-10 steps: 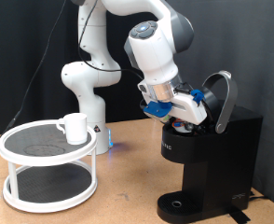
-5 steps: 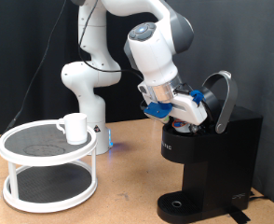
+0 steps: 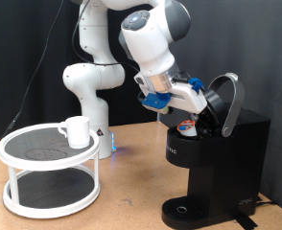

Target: Make a cup of coffee with the keurig machine

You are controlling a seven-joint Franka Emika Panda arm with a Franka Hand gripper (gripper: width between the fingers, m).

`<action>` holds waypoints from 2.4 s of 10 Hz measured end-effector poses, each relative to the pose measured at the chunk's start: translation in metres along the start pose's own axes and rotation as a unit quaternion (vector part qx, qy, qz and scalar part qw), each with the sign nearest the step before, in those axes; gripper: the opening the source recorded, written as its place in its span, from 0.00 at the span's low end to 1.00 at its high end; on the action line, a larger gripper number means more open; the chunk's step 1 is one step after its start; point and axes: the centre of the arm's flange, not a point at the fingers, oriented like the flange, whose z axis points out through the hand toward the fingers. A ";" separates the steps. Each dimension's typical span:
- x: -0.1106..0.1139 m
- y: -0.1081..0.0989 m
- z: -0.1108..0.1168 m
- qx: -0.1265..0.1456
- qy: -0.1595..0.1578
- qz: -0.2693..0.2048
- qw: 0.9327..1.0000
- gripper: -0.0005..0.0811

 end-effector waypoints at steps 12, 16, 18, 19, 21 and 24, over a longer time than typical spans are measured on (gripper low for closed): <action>-0.015 0.001 0.056 -0.028 0.005 -0.007 1.000 0.91; -0.017 0.000 0.059 -0.028 -0.013 -0.006 0.999 0.91; -0.003 0.000 0.035 -0.016 -0.027 0.001 0.999 0.91; 0.005 0.001 0.024 -0.010 -0.034 0.003 0.999 0.91; 0.021 0.002 0.000 0.013 -0.051 0.014 0.999 0.91; 0.027 0.005 -0.004 0.020 -0.054 0.015 0.998 0.91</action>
